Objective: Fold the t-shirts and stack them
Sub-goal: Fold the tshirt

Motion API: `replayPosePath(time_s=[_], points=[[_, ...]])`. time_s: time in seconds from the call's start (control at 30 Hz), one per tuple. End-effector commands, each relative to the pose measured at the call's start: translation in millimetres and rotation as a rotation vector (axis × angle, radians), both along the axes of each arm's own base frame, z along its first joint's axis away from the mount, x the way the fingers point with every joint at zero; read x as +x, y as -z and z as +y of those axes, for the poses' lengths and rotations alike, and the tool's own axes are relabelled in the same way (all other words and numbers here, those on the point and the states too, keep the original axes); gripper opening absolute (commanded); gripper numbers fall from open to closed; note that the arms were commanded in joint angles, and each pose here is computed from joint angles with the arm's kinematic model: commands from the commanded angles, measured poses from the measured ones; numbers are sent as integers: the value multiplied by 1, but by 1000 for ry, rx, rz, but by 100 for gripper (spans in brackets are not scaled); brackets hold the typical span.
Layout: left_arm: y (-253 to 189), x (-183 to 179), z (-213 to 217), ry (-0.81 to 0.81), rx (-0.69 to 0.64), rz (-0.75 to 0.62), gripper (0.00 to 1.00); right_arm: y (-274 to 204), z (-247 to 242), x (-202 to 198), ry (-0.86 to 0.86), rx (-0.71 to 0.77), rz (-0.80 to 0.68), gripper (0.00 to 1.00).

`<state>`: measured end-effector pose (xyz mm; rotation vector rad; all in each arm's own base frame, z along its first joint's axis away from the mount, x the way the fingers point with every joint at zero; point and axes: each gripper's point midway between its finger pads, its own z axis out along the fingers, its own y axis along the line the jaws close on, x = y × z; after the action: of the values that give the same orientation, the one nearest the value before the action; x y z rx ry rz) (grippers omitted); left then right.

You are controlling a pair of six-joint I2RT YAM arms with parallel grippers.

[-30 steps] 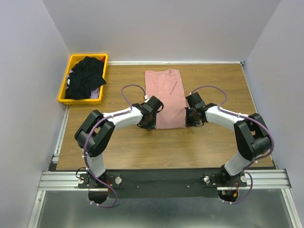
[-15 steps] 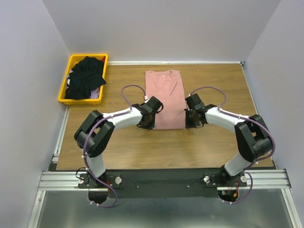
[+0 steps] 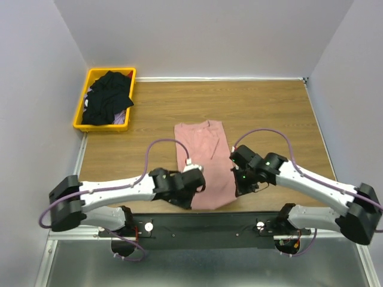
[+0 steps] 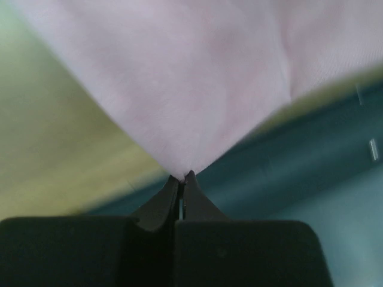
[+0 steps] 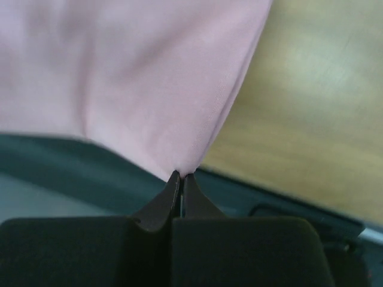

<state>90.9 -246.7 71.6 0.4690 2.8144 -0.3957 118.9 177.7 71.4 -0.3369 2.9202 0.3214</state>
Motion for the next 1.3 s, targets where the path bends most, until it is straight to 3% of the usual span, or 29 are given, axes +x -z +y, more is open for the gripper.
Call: replayPosePath(time_s=[0.0,0.07,0.13,0.2,0.33,0.5,0.63,0.9,1.27], points=[[-8,-87,25,-31,-1,245,0,-26,-10,-47,67,46,129,1],[-14,-79,29,-38,-1,199,0,-54,-3,-24,70,76,12,1],[-30,-36,31,-134,-22,96,0,-71,-1,1,79,39,-82,1],[-44,-3,34,-129,-50,11,0,-78,-1,34,77,-49,-148,1],[-84,83,39,-223,-129,-187,0,-104,16,97,67,-31,-220,1],[-81,146,50,-274,-144,-247,0,-137,39,174,30,19,-304,1],[-79,194,56,-301,-200,-276,0,-137,54,225,10,35,-318,1],[-29,235,71,-356,-172,-218,0,-57,71,290,-22,6,-250,1],[1,217,81,-448,-182,-167,0,-5,71,321,-17,-3,-283,1]])
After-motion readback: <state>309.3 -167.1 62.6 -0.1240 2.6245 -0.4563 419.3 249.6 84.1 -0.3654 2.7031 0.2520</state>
